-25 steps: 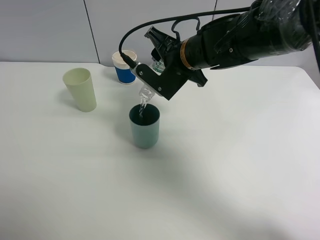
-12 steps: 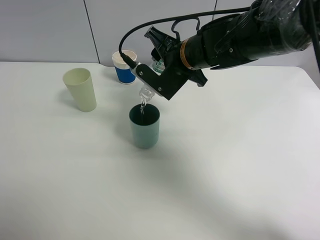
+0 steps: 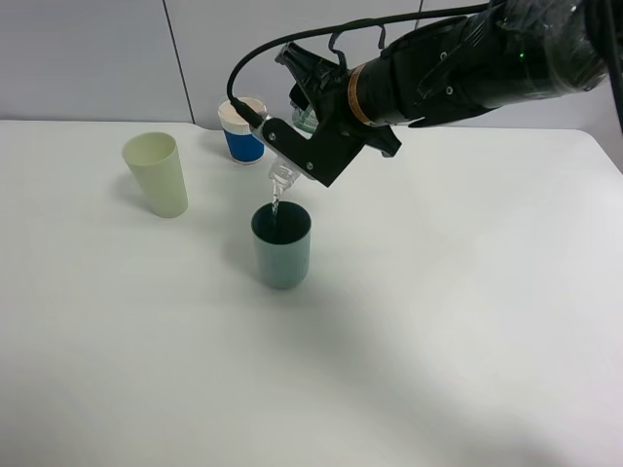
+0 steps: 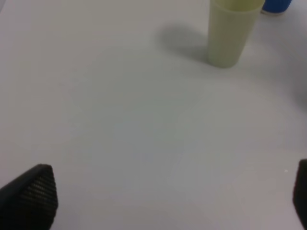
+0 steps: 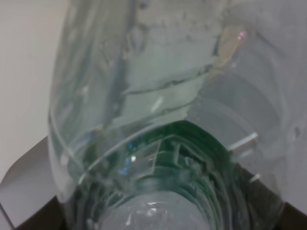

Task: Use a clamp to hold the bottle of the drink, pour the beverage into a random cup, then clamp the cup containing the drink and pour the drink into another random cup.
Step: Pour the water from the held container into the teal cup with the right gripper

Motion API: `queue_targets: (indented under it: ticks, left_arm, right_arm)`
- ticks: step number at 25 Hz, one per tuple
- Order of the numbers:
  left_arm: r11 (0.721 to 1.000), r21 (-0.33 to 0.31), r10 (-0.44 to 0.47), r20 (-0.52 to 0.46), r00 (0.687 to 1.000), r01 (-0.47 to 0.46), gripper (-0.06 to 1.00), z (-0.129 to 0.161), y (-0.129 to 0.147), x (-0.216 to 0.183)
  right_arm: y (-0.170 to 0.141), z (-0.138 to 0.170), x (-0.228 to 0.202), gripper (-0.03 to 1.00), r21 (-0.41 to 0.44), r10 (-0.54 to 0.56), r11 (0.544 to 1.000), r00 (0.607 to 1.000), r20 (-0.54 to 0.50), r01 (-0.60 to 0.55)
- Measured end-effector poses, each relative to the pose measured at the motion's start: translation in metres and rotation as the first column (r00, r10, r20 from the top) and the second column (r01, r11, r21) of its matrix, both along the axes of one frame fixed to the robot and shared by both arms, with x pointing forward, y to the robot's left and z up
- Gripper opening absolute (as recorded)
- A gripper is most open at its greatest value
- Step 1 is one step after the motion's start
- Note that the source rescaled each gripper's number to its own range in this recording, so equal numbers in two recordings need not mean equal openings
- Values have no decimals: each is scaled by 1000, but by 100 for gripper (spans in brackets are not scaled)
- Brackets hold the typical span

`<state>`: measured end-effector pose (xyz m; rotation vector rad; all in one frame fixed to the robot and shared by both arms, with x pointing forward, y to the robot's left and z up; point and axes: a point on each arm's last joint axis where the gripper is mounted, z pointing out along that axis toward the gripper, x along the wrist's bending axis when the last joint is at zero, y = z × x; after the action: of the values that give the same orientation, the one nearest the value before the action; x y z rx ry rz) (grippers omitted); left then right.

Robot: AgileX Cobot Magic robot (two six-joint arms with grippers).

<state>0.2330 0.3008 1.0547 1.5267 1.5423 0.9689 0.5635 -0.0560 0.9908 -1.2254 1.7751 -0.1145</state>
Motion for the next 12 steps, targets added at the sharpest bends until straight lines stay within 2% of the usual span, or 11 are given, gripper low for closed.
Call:
queue_targets:
  ticks: [5,12]
  left_arm:
    - [1000,0,0,0,1000,0,100,0,0,0]
    - [1000,0,0,0,1000,0,100,0,0,0]
  right_arm:
    - [2,1,0,1,-11,34,999,999,13,-33]
    - [2,1,0,1,-70,78,995,996,44,-75]
